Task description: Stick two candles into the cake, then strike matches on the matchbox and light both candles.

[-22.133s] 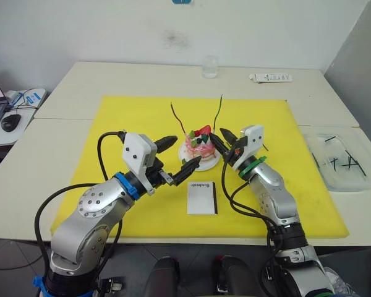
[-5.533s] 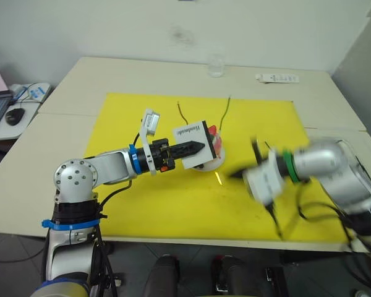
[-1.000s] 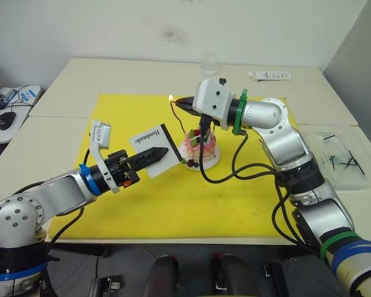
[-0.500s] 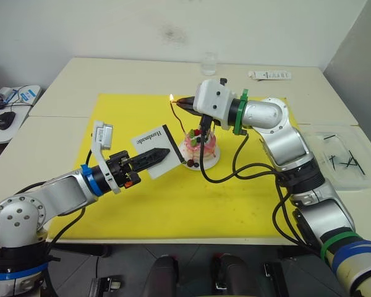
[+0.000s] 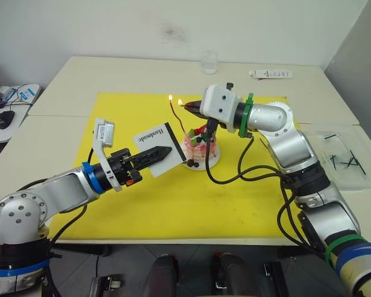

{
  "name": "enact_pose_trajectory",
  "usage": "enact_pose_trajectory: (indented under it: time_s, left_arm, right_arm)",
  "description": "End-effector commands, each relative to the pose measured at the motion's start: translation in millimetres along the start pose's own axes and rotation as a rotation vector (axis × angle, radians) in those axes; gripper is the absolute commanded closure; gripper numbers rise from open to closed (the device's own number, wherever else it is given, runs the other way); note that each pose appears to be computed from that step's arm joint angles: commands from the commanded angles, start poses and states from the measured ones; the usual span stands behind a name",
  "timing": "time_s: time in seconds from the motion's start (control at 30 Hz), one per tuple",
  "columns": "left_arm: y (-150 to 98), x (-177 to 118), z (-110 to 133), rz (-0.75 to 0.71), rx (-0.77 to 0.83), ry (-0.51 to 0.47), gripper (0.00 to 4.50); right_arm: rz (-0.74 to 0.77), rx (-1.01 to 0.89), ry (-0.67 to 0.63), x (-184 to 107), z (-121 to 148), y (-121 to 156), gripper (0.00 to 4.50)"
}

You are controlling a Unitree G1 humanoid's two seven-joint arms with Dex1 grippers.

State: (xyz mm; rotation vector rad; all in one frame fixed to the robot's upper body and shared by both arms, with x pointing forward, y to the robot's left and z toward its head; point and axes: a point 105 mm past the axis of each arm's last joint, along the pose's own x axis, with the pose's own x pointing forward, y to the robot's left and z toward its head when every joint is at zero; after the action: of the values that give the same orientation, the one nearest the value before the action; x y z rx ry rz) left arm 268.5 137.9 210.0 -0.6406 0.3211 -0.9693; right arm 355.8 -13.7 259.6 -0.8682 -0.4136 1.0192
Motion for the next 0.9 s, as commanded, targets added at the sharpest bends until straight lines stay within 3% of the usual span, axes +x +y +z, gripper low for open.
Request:
enact_pose_trajectory:
  time_s: [0.03, 0.33, 0.47, 0.77, 0.9]
  left_arm:
    - [-8, 3, -5, -0.040, 0.027, 0.037, 4.50]
    - [-12, 8, -11, -0.087, 0.020, 0.078, 4.50]
    - [-18, 11, -18, -0.115, 0.035, 0.102, 4.50]
    - [-36, 17, -37, -0.201, 0.133, 0.143, 4.50]
    - [-36, 19, -43, -0.212, 0.122, 0.150, 4.50]
  right_arm:
    - [-0.020, -0.018, -0.035, -13, 14, -5, 4.46]
    - [0.020, 0.025, 0.026, -58, 16, 14, 4.46]
    - [0.002, 0.060, 0.116, -88, 0, 22, 4.46]
    - [-0.343, 0.193, 0.436, -164, -66, -3, 4.46]
    - [-0.609, 0.321, 0.663, -221, -110, -18, 4.46]
